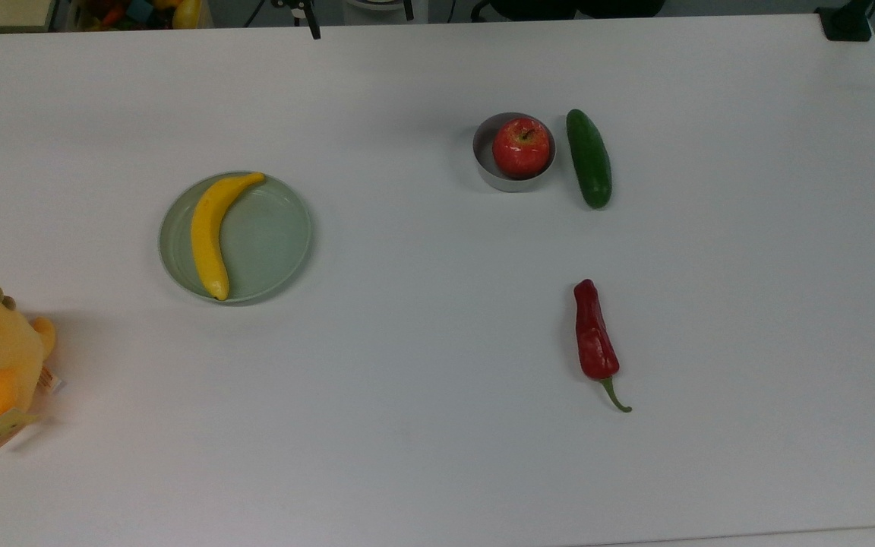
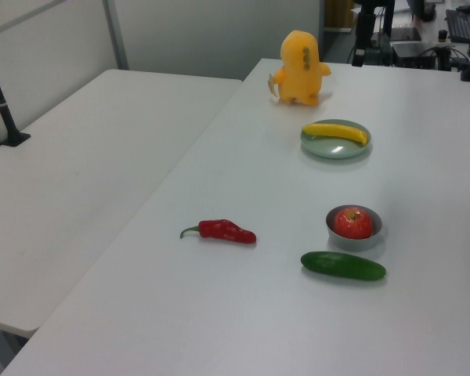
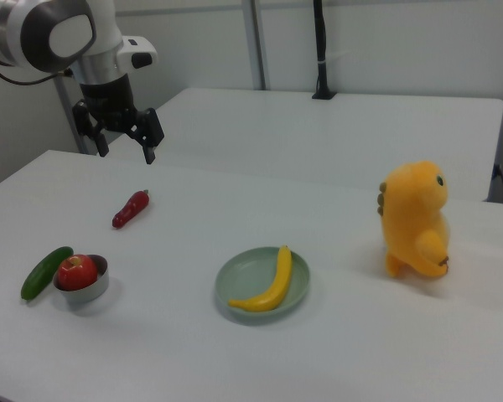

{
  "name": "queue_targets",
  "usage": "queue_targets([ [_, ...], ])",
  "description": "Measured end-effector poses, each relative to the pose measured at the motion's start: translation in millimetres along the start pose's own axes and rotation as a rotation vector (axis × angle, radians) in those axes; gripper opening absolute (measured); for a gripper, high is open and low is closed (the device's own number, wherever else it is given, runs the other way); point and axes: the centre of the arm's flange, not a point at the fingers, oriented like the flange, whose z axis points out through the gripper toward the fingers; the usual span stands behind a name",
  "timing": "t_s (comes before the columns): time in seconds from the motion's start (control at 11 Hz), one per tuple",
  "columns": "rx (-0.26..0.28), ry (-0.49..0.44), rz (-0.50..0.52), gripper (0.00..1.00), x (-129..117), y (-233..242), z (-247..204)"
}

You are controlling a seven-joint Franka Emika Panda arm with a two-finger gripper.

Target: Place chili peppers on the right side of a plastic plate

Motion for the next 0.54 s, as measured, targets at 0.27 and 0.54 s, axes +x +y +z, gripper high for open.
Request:
queue_targets([
  [0.27,0.011,0.001,0.002,1.0,0.5,-1.0,0.8],
  [0.54,0.014,0.001,0.003,1.0,0.6,-1.2,1.0],
])
